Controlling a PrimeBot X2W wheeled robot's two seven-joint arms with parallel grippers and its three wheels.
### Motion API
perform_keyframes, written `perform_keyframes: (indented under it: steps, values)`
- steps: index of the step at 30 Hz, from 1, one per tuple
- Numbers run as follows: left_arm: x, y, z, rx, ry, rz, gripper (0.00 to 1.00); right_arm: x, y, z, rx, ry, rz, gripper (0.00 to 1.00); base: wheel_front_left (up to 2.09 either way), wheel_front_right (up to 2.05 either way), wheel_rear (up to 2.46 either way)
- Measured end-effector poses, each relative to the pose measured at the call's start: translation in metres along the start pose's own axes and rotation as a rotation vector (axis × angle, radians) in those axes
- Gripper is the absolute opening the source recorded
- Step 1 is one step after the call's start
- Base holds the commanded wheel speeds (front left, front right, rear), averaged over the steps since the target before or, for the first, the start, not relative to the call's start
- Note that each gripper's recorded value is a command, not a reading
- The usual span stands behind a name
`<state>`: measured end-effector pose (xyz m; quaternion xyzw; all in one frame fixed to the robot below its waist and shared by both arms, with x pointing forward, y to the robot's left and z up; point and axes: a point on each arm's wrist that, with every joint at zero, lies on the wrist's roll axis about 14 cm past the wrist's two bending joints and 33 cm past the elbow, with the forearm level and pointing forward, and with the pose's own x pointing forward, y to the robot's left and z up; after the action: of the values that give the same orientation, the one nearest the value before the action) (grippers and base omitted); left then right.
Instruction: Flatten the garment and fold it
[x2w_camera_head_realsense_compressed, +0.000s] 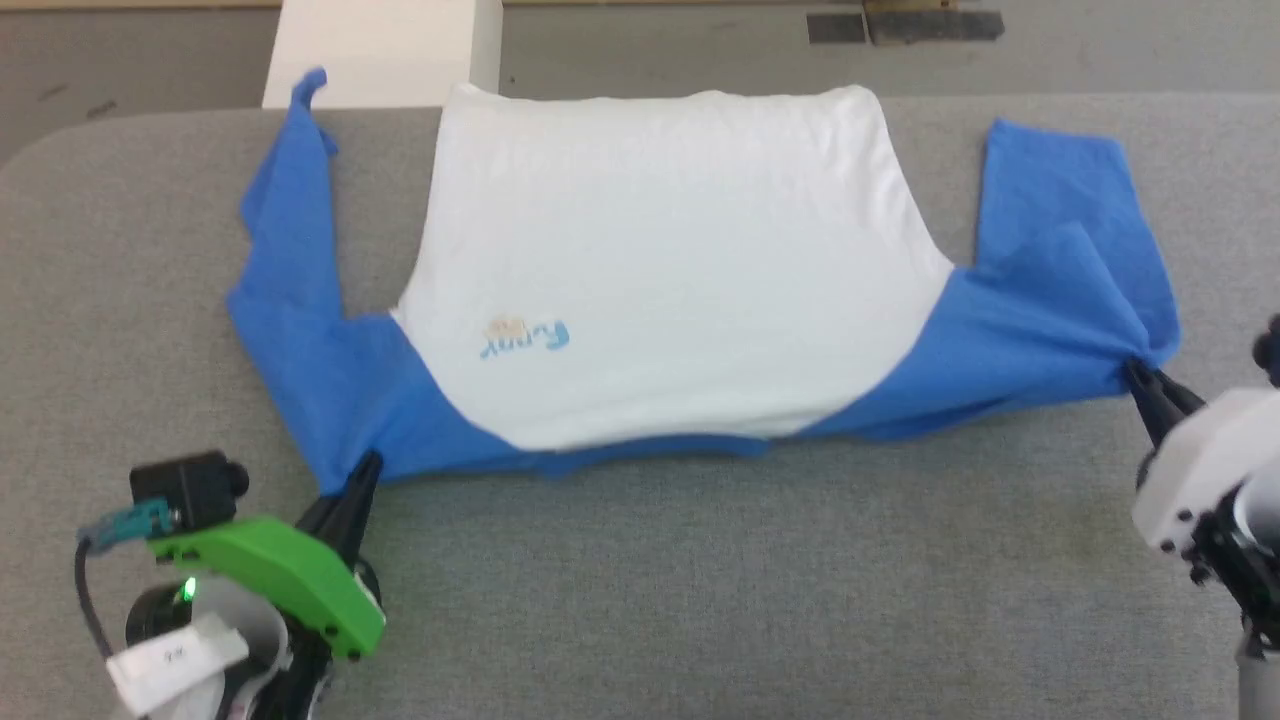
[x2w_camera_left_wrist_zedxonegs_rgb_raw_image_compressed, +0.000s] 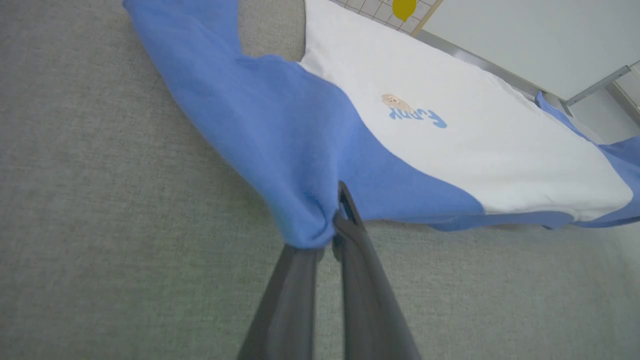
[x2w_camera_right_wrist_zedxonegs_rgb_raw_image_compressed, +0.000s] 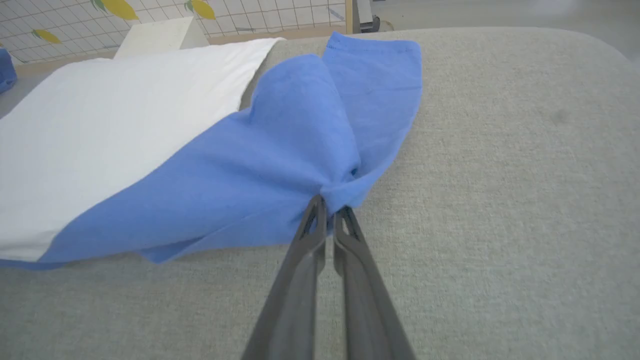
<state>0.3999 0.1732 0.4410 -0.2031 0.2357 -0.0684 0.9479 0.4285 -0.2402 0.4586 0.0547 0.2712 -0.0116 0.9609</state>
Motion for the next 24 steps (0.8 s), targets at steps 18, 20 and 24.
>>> perform_keyframes:
  steps: [18, 20, 24]
  values:
    - [-0.082, -0.018, -0.035, -0.150, 0.050, 0.031, 0.00, -0.087, -0.042, -0.047, 0.036, 0.173, -0.191, 0.00, 0.00, 0.00, 0.00]
    - [-0.086, -0.017, -0.042, -0.171, 0.070, 0.036, 0.00, -0.091, -0.047, -0.053, 0.029, 0.202, -0.216, 0.00, 0.00, 0.00, 0.00]
    - [-0.089, -0.013, -0.062, -0.170, 0.127, 0.054, 0.00, -0.090, -0.048, -0.063, 0.010, 0.239, -0.230, 0.00, 0.00, 0.00, 0.00]
